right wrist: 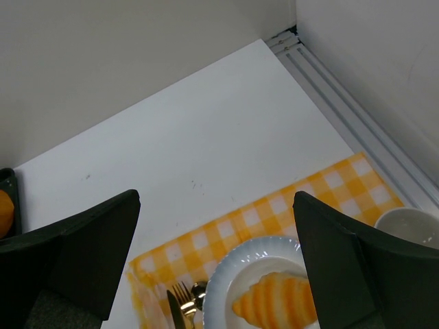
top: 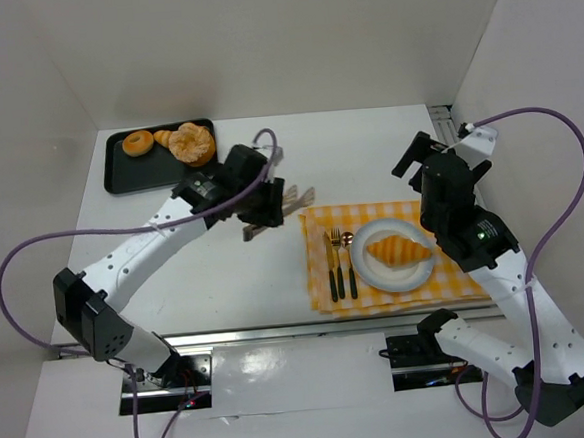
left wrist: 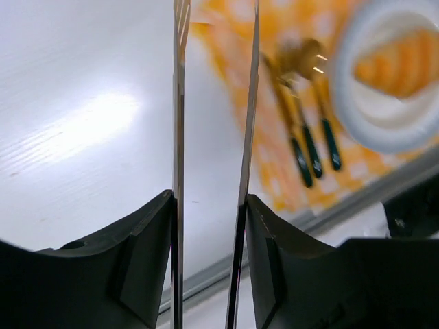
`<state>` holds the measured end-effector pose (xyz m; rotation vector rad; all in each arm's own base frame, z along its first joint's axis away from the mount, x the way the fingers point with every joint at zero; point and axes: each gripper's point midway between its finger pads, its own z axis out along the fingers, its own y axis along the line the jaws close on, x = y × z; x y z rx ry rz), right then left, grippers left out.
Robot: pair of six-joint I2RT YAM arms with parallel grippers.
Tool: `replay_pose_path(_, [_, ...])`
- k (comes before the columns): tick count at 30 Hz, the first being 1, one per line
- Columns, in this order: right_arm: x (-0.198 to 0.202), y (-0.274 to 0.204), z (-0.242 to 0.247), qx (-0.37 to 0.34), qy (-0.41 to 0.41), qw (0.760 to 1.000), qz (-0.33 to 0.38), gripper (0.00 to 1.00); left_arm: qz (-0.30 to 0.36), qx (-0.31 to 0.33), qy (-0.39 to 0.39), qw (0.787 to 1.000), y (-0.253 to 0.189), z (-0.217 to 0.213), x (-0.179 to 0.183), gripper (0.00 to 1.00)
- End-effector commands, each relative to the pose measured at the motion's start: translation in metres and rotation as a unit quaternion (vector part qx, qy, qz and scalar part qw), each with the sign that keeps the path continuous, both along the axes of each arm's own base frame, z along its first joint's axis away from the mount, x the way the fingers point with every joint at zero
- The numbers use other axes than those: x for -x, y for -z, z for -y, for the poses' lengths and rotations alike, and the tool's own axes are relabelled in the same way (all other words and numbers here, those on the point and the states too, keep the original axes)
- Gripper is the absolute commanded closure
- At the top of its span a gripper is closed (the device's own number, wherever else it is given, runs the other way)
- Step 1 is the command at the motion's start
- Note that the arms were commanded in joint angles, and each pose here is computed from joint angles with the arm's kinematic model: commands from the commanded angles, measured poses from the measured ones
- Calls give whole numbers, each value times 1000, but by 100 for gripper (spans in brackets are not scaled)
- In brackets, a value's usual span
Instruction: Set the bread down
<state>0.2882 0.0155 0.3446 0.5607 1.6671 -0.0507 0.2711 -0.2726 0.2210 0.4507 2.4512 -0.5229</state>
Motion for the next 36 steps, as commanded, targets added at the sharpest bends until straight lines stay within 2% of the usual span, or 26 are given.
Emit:
replay_pose_path(1, [-7,-10,-6,-15,-13,999,28,0,39,2,-107,993,-25,-70,-42,44])
replay_pose_path(4, [-11,-5,-13,-20,-25,999,23,0,45,6,-194,980,-40,-118,-68,46])
replay_pose_path(7, [-17,4,-20,-18,-39,999,11,0,54,7,-303,951,-48,-186,-102,47])
replay_pose_path(10, [-19,7,-21,-17,-39,999,7,0,48,-5,-348,936,-42,-219,-120,47])
replay_pose_path(13, [-21,2,-22,-21,-39,999,17,0,46,-7,-408,912,-43,-266,-133,47])
replay_pose_path(16, [-26,10,-26,-18,-44,999,7,0,47,10,-451,891,-42,-297,-144,47])
replay_pose_path(17, [-29,11,-27,-18,-44,999,6,0,52,15,-477,877,-38,-317,-147,47])
replay_pose_path(20, [-35,20,-32,-15,-49,999,-4,0,41,40,-508,860,-21,-347,-158,47])
replay_pose_path(24, [-40,26,-34,-10,-55,998,-13,0,0,86,-530,844,6,-367,-180,45])
replay_pose_path(27, [-43,19,-39,-14,-65,998,-9,0,10,124,-540,833,6,-380,-195,42])
replay_pose_path(30, [-43,20,-38,-16,-65,998,-9,0,-12,142,-545,826,24,-388,-208,41])
replay_pose_path(33, [-45,23,-40,-15,-69,997,-14,0,-31,166,-549,818,42,-393,-224,36])
replay_pose_path(36, [-48,21,-43,-17,-75,997,-15,0,-31,200,-545,814,43,-394,-241,36])
